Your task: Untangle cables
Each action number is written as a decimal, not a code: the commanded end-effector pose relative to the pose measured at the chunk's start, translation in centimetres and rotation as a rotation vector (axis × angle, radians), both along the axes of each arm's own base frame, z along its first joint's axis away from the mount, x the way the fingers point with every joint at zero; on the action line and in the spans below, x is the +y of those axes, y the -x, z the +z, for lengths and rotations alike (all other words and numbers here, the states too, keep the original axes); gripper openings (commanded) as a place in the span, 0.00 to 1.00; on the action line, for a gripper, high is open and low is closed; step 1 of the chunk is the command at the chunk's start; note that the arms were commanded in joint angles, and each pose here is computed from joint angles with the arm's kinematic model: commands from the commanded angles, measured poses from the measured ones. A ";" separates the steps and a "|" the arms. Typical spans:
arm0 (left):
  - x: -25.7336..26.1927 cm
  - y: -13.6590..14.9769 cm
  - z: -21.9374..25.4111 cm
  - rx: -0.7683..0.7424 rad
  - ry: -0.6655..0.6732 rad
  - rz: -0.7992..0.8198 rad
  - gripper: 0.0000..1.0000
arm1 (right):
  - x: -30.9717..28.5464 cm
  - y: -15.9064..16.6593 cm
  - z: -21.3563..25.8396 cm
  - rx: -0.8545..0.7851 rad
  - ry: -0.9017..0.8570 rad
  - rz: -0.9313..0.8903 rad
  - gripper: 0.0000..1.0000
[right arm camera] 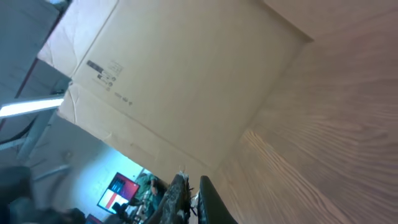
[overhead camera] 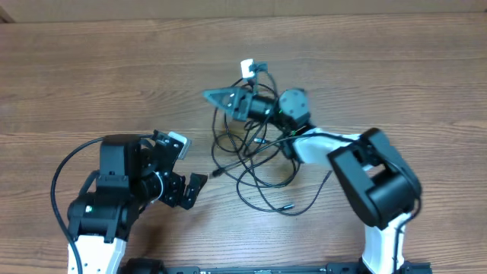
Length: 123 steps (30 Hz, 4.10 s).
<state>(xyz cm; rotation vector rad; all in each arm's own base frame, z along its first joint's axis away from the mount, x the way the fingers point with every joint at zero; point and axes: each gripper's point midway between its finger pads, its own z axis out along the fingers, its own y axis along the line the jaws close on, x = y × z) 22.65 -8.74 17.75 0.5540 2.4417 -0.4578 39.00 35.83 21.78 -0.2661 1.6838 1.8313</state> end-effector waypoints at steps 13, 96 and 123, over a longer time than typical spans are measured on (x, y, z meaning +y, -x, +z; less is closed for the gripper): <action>1.0 -1.6 -5.3 0.202 -0.089 0.015 1.00 | -25.3 3.2 22.6 -0.068 0.039 -0.513 0.04; 0.8 -4.8 -3.6 0.101 -0.020 0.116 1.00 | -7.8 -4.8 -11.3 0.767 0.572 -0.373 1.00; 0.8 -4.8 -3.6 0.101 -0.020 0.116 1.00 | 2.4 -5.7 -13.0 0.390 0.503 -0.365 0.36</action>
